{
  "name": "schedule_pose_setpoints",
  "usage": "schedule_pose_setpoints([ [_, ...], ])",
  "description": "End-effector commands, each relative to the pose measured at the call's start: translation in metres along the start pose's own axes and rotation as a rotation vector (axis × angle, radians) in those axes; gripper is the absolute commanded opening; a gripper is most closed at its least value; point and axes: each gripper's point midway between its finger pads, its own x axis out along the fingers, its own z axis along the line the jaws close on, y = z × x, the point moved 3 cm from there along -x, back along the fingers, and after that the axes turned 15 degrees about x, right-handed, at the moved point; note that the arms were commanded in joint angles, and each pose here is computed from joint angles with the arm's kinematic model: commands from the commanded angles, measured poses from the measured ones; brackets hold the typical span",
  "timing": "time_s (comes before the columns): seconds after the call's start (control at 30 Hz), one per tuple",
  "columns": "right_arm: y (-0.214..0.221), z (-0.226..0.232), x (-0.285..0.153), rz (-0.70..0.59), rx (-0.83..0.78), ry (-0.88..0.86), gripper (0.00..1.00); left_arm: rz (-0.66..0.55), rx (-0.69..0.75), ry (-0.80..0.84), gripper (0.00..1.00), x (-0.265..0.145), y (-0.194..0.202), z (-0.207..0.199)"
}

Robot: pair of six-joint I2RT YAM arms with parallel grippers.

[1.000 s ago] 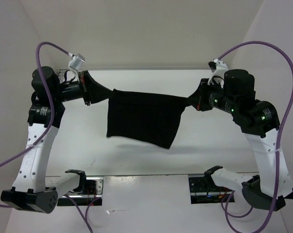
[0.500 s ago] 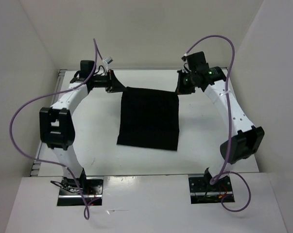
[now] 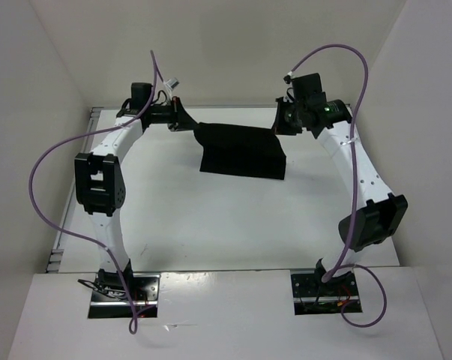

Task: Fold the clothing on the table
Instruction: Fold the skirt

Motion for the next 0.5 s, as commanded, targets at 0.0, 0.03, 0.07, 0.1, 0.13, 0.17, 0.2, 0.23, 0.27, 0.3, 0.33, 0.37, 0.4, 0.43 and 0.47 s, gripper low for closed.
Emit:
schedule_pose_setpoints([
  [0.0,-0.012,0.011,-0.043,-0.105,-0.033,-0.069,0.0,-0.077,0.17,0.044,0.04,-0.024,-0.041,-0.054],
  [0.03,-0.01,0.015,-0.05,-0.104,-0.037,-0.098,0.0,-0.082,0.179,0.045,0.04,-0.027,-0.042,-0.06],
  [0.07,-0.005,0.015,-0.054,-0.091,-0.037,-0.107,0.0,-0.09,0.204,0.063,0.04,-0.036,-0.044,-0.079],
  [0.1,-0.004,0.018,-0.07,-0.106,-0.041,-0.129,0.0,-0.094,0.219,0.075,0.04,-0.042,-0.044,-0.09],
  [0.13,-0.001,0.017,-0.077,-0.108,-0.041,-0.131,0.0,-0.102,0.234,0.076,0.04,-0.047,-0.044,-0.101],
  [0.17,0.006,0.024,-0.085,-0.104,-0.059,-0.152,0.0,-0.125,0.282,0.08,0.04,-0.06,-0.049,-0.126],
  [0.2,0.012,0.026,-0.104,-0.116,-0.077,-0.168,0.0,-0.12,0.279,0.102,0.04,-0.065,-0.042,-0.136],
  [0.23,0.015,0.031,-0.116,-0.121,-0.086,-0.195,0.0,-0.145,0.341,0.12,0.04,-0.079,-0.044,-0.165],
  [0.27,0.02,0.034,-0.125,-0.118,-0.093,-0.213,0.0,-0.148,0.347,0.135,0.04,-0.086,-0.041,-0.178],
  [0.3,0.024,0.037,-0.147,-0.149,-0.106,-0.244,0.0,-0.147,0.363,0.158,0.04,-0.093,-0.036,-0.193],
  [0.33,0.025,0.039,-0.158,-0.165,-0.11,-0.267,0.0,-0.165,0.405,0.161,0.04,-0.106,-0.031,-0.216],
  [0.37,0.028,0.038,-0.167,-0.178,-0.112,-0.275,0.0,-0.173,0.431,0.161,0.04,-0.112,-0.028,-0.227],
  [0.4,0.028,0.038,-0.174,-0.194,-0.115,-0.285,0.0,-0.182,0.44,0.15,0.04,-0.117,-0.025,-0.236],
  [0.43,0.029,0.038,-0.18,-0.204,-0.106,-0.294,0.0,-0.214,0.48,0.117,0.04,-0.124,-0.029,-0.246],
  [0.47,0.028,0.037,-0.18,-0.209,-0.104,-0.286,0.0,-0.214,0.471,0.107,0.04,-0.124,-0.028,-0.245],
])
